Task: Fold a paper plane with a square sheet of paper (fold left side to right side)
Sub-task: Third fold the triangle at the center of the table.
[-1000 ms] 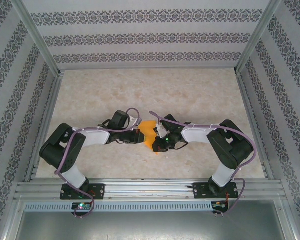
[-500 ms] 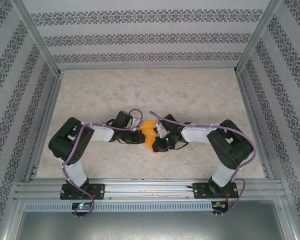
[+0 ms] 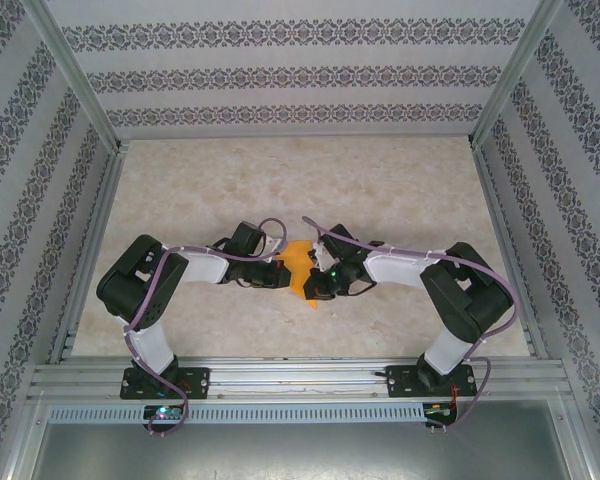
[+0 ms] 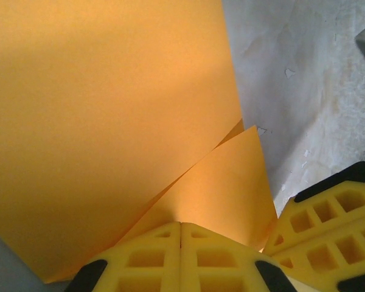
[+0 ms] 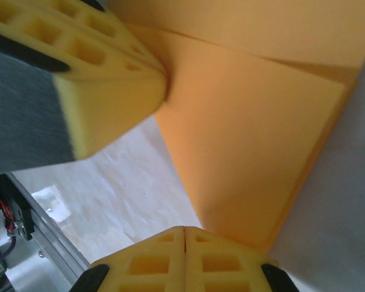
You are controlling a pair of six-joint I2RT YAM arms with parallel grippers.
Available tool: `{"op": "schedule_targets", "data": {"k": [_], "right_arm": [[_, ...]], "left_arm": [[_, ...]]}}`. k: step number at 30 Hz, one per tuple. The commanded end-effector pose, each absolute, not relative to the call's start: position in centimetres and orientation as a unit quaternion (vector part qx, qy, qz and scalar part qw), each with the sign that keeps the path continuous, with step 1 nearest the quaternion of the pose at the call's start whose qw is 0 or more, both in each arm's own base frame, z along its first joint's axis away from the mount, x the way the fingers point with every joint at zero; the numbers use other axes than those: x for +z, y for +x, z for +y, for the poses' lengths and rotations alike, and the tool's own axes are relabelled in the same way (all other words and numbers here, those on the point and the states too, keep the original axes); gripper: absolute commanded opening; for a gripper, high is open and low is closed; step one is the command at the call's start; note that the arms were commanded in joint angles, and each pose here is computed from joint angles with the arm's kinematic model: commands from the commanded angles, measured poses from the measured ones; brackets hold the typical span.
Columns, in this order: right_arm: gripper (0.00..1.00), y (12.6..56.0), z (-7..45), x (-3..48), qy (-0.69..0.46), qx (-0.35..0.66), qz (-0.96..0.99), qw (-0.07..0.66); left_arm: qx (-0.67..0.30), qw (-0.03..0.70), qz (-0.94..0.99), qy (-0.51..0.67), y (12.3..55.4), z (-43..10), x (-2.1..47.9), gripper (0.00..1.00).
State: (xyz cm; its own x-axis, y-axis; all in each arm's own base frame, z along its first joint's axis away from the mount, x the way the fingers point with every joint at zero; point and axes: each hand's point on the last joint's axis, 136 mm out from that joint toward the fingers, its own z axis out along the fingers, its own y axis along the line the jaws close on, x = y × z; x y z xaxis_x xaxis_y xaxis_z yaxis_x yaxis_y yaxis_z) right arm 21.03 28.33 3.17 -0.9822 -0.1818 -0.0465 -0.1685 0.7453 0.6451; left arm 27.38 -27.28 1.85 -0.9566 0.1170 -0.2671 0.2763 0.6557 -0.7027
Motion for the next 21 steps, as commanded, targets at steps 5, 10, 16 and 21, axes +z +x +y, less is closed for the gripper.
{"op": "schedule_targets", "data": {"k": [5, 10, 16, 21], "right_arm": [[0.0, 22.2, 30.1, 2.8, 0.091, -0.349, -0.933, 0.005], [0.0, 22.4, 30.1, 2.0, 0.089, -0.337, -0.937, 0.008], [0.0, 21.5, 28.5, 0.7, 0.086, -0.298, -0.95, 0.028], [0.0, 19.8, 27.0, -0.1, 0.084, -0.273, -0.957, 0.053]], "left_arm": [[-0.317, 0.072, 0.941, 0.093, 26.0, -24.5, -1.8, 0.0], [-0.313, 0.072, 0.943, 0.091, 26.0, -24.4, -1.9, 0.0], [-0.294, 0.072, 0.949, 0.086, 26.0, -23.8, -2.2, 0.0], [-0.279, 0.071, 0.954, 0.087, 26.1, -23.4, -2.5, 0.0]]}}
